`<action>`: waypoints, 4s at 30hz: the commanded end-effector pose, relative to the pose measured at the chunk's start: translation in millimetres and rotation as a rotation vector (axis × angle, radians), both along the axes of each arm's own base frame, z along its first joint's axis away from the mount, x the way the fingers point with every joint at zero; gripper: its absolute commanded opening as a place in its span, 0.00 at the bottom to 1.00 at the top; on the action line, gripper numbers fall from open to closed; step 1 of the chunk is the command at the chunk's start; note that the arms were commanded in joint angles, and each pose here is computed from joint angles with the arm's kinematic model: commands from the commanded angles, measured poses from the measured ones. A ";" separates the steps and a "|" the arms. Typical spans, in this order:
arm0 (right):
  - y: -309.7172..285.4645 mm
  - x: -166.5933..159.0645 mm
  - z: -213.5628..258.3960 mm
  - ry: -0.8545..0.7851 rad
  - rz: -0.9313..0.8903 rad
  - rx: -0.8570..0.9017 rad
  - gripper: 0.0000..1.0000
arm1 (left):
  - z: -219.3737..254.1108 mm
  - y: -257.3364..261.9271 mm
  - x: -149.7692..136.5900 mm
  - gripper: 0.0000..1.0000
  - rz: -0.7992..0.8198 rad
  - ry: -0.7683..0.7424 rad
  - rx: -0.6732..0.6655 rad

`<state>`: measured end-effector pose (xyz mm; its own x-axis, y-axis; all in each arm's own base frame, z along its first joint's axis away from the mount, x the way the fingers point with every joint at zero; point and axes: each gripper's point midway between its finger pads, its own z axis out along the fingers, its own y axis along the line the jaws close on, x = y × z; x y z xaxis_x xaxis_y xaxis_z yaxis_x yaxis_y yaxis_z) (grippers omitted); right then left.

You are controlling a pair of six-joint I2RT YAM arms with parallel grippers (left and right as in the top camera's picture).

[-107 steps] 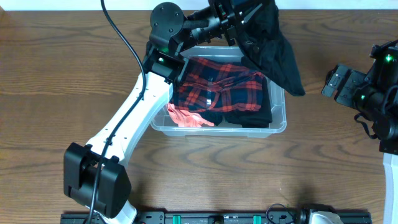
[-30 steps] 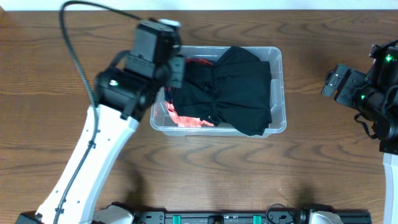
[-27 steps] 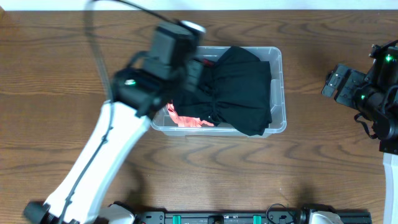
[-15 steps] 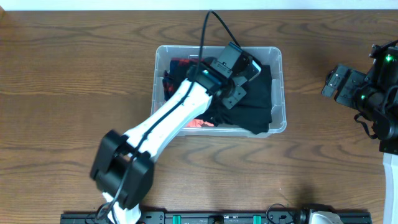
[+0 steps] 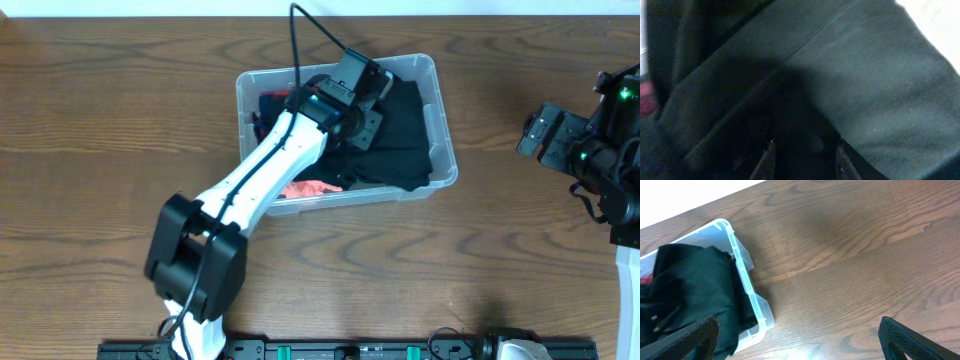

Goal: Pack container

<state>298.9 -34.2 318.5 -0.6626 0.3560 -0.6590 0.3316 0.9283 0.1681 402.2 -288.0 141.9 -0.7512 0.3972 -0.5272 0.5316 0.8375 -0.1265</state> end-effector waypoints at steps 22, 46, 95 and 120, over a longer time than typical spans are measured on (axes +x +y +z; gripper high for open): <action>-2.1 -0.1 2.5 -0.005 -0.004 -0.006 0.99 | -75.2 -49.6 -79.9 0.40 -0.344 0.179 0.082; -2.1 -0.1 2.5 -0.005 -0.004 -0.006 0.99 | 5.6 -8.5 53.6 0.55 -0.058 -0.150 -0.043; -2.2 -0.1 2.5 -0.005 -0.005 -0.006 0.99 | 135.1 177.9 -32.4 0.85 0.409 -0.122 0.167; -2.2 -0.1 2.5 -0.005 -0.005 -0.006 0.99 | 241.1 300.7 -210.4 0.98 0.733 -0.333 0.068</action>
<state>298.9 -34.2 318.5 -0.6626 0.3560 -0.6590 0.3316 0.9283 0.1681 194.6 10.2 383.7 -0.6396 -0.0837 -0.7642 -0.1389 0.9903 0.0078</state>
